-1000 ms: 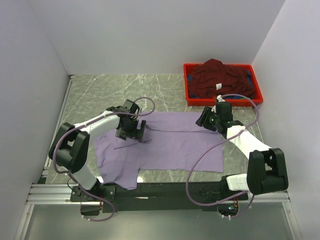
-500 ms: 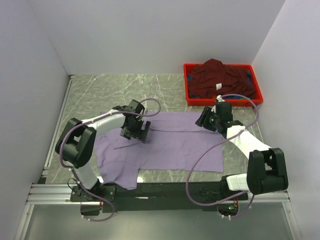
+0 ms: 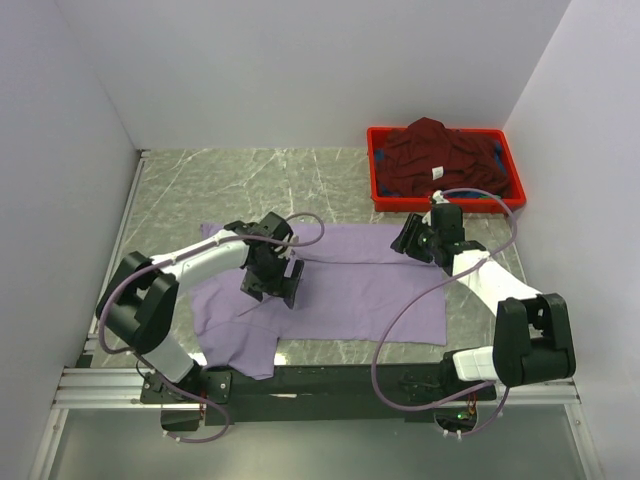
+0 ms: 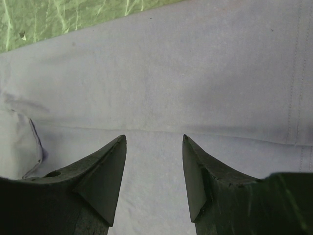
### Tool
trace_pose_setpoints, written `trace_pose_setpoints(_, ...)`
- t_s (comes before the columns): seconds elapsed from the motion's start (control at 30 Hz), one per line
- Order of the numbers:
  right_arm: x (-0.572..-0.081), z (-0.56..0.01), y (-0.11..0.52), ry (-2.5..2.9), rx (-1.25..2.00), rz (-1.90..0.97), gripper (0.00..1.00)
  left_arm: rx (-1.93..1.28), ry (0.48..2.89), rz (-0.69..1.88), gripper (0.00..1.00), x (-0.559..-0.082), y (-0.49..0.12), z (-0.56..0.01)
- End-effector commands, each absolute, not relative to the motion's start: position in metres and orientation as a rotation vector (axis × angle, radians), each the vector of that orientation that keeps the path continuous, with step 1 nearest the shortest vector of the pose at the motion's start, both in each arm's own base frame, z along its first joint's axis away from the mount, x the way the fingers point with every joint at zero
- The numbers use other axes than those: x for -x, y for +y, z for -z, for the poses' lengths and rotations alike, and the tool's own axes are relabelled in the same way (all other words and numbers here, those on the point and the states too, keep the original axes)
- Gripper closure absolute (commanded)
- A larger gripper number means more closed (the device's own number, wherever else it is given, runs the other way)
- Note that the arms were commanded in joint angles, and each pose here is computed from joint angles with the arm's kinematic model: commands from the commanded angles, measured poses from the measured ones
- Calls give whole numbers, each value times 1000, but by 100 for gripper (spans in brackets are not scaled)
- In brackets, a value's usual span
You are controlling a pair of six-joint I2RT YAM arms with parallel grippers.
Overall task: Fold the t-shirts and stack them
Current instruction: Fold the tshirt
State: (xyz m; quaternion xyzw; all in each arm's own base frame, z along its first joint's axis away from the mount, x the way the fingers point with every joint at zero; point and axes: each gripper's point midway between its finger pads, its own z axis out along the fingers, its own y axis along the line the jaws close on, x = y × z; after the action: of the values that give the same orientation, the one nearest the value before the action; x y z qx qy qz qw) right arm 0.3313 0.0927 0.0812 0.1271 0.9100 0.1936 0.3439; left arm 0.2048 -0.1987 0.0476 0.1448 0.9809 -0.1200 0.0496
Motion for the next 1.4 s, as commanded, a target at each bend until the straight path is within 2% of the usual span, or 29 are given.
trace_pose_setpoints(0.0,-348,-93,94,2312,-295,-497,44,-421,3021,485,7,-178,-213,-63)
trace_pose_setpoints(0.1,-350,-91,93,2319,-303,-487,44,-447,3023,576,7,-167,-229,-67)
trace_pose_setpoints(0.2,-352,-89,87,2327,-330,-443,44,-417,2962,622,8,-176,-239,-79)
trace_pose_setpoints(0.4,-357,-86,59,2329,-511,-331,48,-153,2785,534,9,-249,-220,-105)
trace_pose_setpoints(0.6,-362,-74,22,2301,-811,-376,52,276,2638,359,10,-338,-137,-95)
trace_pose_setpoints(0.73,-362,-62,13,2314,-954,-423,52,418,2568,361,11,-377,-114,-89)
trace_pose_setpoints(1.03,-359,-23,9,2387,-1147,-414,55,599,2577,341,10,-409,-90,-49)
trace_pose_setpoints(1.37,-396,-10,-13,2379,-1208,-372,56,636,2615,322,10,-447,-90,-17)
